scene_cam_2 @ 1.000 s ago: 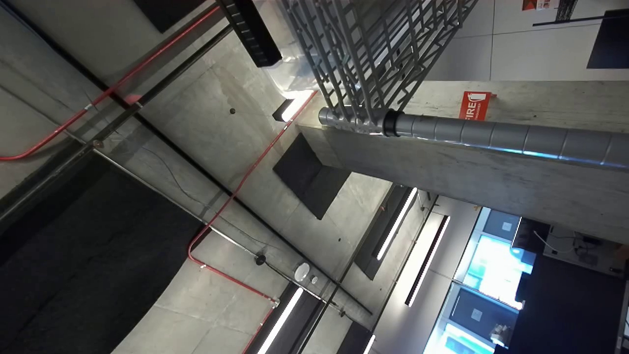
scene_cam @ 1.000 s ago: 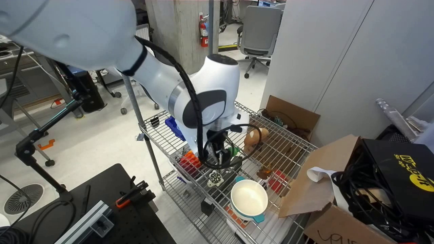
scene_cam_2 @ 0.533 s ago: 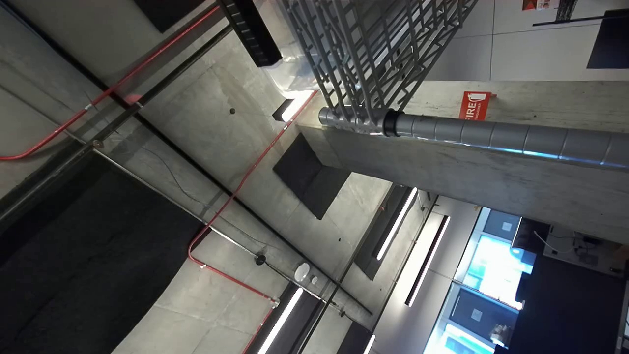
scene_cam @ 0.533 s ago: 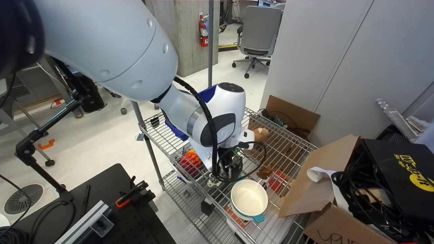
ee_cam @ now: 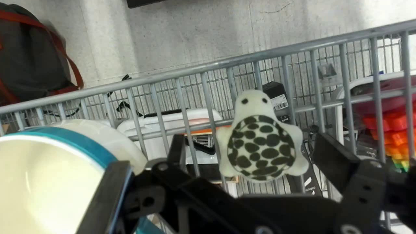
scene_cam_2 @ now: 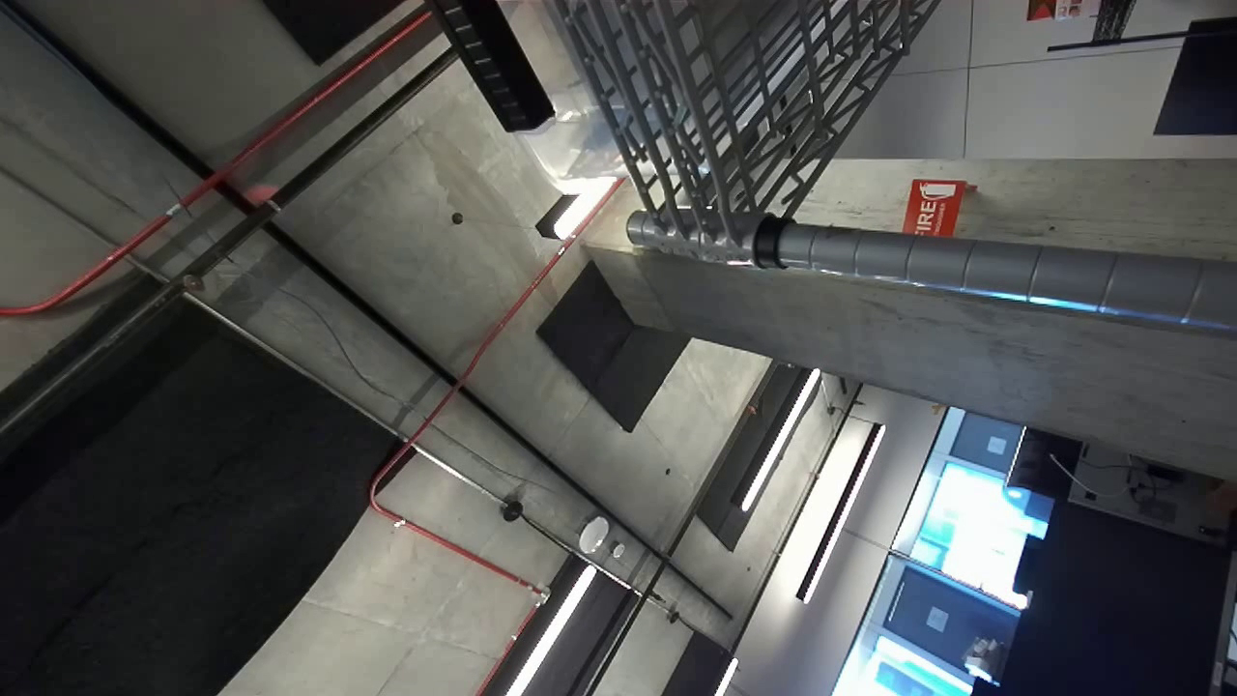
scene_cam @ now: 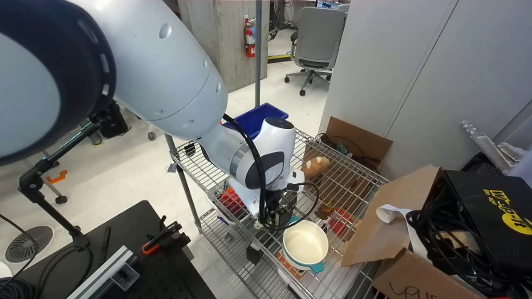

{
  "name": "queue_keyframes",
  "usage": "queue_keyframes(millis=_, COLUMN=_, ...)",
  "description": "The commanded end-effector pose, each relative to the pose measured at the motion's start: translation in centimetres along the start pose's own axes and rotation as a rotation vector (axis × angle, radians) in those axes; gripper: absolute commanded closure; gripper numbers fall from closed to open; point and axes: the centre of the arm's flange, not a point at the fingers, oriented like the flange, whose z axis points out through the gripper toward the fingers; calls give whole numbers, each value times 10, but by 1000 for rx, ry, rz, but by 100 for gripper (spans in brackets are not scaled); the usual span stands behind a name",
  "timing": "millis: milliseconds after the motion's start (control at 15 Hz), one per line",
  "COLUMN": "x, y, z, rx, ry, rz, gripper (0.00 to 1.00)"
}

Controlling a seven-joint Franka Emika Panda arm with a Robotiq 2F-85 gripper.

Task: Pick the object and move it slightly up on the shelf

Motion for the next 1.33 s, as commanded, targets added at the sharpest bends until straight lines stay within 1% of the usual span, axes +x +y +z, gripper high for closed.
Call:
queue_keyframes(millis=0, x=4, y=-4, z=8, rx=5, ry=-8, rz=-20, gripper=25)
queue_keyframes(millis=67, x=3, y=-4, z=10, rx=2, ry=-12, rz=-20, gripper=26)
queue_keyframes(millis=267, x=2, y=-5, z=12, rx=-6, ry=-6, rz=-35, gripper=51)
queue_keyframes(millis=533, x=0, y=-4, z=8, rx=-19, ry=5, rz=-37, gripper=80)
queue_keyframes(millis=600, x=-3, y=-6, z=1, rx=-22, ry=15, rz=-48, gripper=88)
queue_keyframes(millis=667, x=-5, y=-8, z=-4, rx=-26, ry=23, rz=-56, gripper=93)
queue_keyframes(millis=733, x=-11, y=-13, z=-19, rx=-28, ry=32, rz=-64, gripper=99)
queue_keyframes(millis=800, x=-18, y=-14, z=-31, rx=-28, ry=41, rz=-81, gripper=100)
queue_keyframes(millis=867, x=-23, y=-17, z=-44, rx=-29, ry=42, rz=-88, gripper=96)
queue_keyframes(millis=933, x=-25, y=-21, z=-53, rx=-24, ry=50, rz=-93, gripper=97)
queue_keyframes(millis=1000, x=-28, y=-27, z=-60, rx=-17, ry=45, rz=-94, gripper=100)
queue_keyframes(millis=1067, x=-32, y=-30, z=-65, rx=-13, ry=38, rz=-98, gripper=97)
queue_keyframes(millis=1200, x=-42, y=-40, z=-68, rx=-3, ry=13, rz=-106, gripper=97)
queue_keyframes(millis=1267, x=-49, y=-47, z=-67, rx=13, ry=-14, rz=-110, gripper=97)
